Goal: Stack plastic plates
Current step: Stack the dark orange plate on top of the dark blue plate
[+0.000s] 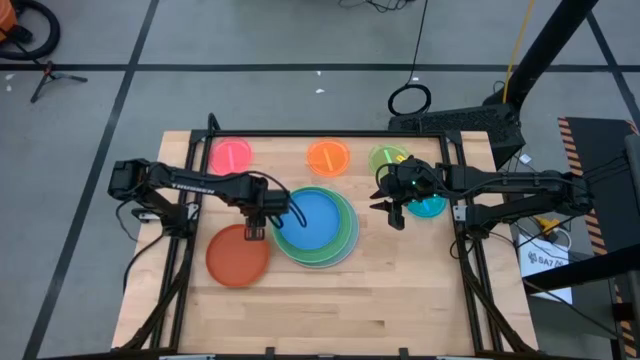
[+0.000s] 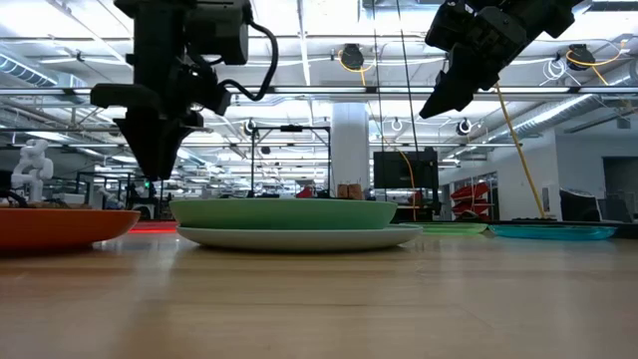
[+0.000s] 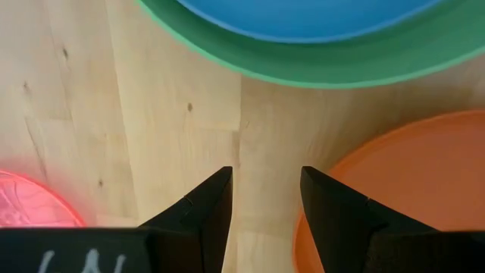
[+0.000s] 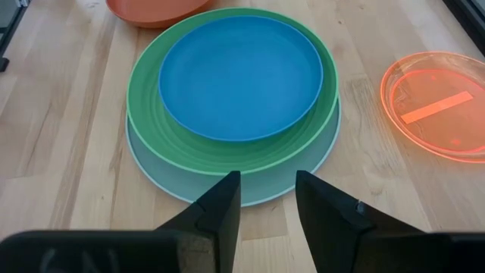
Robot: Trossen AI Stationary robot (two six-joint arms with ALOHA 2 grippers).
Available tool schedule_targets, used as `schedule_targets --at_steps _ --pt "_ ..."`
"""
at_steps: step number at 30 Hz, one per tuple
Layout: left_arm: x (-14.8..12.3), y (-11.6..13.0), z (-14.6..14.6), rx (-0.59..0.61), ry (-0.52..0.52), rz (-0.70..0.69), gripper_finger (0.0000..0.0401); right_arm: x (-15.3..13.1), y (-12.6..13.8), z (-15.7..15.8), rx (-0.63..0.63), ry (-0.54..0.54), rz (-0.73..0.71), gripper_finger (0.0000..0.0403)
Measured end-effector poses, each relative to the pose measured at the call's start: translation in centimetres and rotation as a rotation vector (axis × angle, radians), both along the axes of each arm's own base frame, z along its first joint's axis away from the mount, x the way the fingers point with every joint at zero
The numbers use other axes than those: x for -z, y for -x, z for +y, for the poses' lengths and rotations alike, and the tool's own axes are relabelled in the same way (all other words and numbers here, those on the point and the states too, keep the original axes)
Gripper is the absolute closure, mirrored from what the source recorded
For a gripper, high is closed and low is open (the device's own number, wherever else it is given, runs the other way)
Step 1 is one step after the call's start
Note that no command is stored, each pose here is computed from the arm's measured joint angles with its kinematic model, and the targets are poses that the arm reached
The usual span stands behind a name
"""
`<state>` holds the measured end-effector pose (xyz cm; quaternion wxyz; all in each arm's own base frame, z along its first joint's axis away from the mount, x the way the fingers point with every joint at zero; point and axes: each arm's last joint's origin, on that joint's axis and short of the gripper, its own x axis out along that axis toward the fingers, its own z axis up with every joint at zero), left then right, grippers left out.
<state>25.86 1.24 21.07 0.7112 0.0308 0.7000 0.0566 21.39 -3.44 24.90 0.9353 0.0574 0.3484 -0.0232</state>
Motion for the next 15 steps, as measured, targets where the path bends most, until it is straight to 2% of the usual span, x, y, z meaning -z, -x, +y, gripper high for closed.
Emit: schedule_targets --at_steps 6,15 --pt "0.8 0.5 -0.7 0.049 0.026 0.031 0.0238 0.1 0.1 0.0 0.005 -0.008 0.014 0.0282" --pt "2.5 1.5 -0.7 0.058 0.029 0.084 0.0238 0.1 0.1 0.0 0.005 -0.009 0.015 0.0282"
